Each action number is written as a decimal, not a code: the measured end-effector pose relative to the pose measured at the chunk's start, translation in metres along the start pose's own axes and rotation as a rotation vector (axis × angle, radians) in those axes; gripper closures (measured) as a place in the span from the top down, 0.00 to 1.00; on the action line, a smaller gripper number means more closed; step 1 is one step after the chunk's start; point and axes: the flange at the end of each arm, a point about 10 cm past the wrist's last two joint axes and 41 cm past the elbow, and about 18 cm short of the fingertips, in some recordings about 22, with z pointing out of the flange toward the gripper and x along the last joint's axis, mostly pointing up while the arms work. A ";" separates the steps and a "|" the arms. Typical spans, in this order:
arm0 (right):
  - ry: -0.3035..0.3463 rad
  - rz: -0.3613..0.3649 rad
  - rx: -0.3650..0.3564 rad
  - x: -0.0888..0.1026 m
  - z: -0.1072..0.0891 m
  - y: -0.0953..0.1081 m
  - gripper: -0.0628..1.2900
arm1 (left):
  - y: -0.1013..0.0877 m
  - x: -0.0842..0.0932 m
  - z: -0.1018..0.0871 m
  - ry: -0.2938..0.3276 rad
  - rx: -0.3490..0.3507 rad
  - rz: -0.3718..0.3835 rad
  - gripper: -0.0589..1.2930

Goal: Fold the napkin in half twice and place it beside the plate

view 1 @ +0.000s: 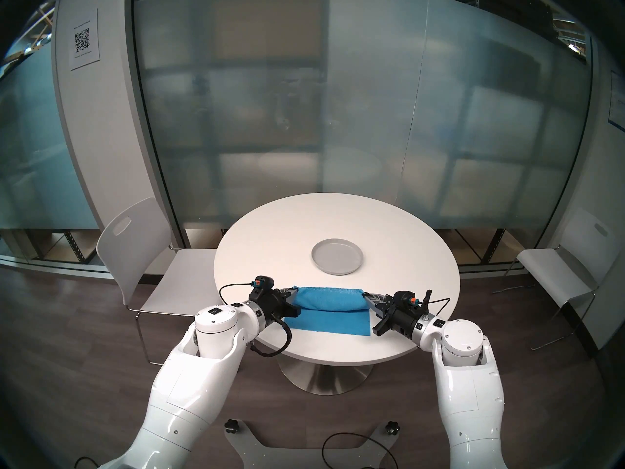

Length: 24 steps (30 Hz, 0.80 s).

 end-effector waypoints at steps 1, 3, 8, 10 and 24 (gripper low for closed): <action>-0.001 0.001 0.000 -0.001 0.000 0.000 0.03 | 0.000 0.000 0.000 0.000 0.000 0.000 0.03; -0.005 0.004 0.001 -0.002 -0.002 -0.001 0.03 | 0.000 0.000 0.000 -0.001 0.000 -0.001 0.03; -0.010 0.004 0.001 -0.005 -0.003 -0.002 0.03 | 0.001 -0.002 0.001 -0.003 -0.002 -0.004 0.03; -0.011 0.003 -0.001 -0.005 -0.002 -0.002 0.03 | 0.002 -0.003 0.002 -0.003 -0.003 -0.004 0.03; -0.023 -0.007 -0.006 -0.012 -0.001 -0.002 0.03 | 0.008 -0.014 -0.003 -0.013 -0.002 -0.023 0.03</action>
